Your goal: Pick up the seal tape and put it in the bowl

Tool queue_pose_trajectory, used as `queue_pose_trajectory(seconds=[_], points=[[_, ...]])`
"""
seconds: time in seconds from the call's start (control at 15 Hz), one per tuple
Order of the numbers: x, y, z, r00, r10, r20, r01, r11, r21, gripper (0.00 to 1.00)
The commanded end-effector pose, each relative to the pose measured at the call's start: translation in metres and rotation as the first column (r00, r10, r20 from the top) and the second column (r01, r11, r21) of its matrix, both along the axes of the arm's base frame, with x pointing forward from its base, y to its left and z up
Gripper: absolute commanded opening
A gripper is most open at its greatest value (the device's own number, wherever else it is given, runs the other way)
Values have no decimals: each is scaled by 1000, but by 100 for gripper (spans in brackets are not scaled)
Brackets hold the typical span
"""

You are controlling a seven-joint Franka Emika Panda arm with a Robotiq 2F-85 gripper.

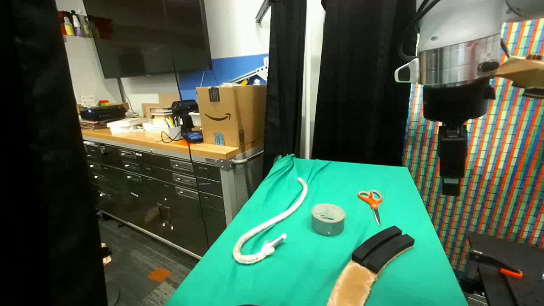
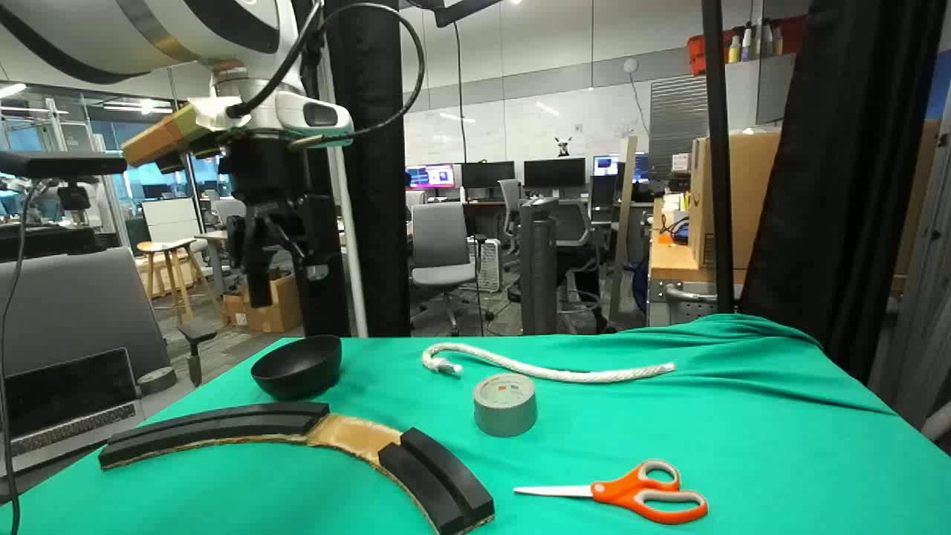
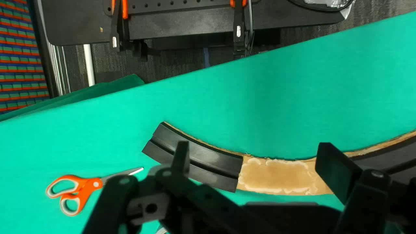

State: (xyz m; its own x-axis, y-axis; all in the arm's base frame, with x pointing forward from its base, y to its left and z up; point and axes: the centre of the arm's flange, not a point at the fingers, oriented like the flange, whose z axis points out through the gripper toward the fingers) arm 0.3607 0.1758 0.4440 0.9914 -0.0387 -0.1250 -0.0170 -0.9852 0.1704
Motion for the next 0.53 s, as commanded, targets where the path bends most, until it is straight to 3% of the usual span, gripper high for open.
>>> queue_pose_trajectory(seconds=[0.0,0.47], points=[[1,1,2,1000,1,4,-1,1000,2,100],[2,2,6,1000,2,14,-2,1000,5,100]])
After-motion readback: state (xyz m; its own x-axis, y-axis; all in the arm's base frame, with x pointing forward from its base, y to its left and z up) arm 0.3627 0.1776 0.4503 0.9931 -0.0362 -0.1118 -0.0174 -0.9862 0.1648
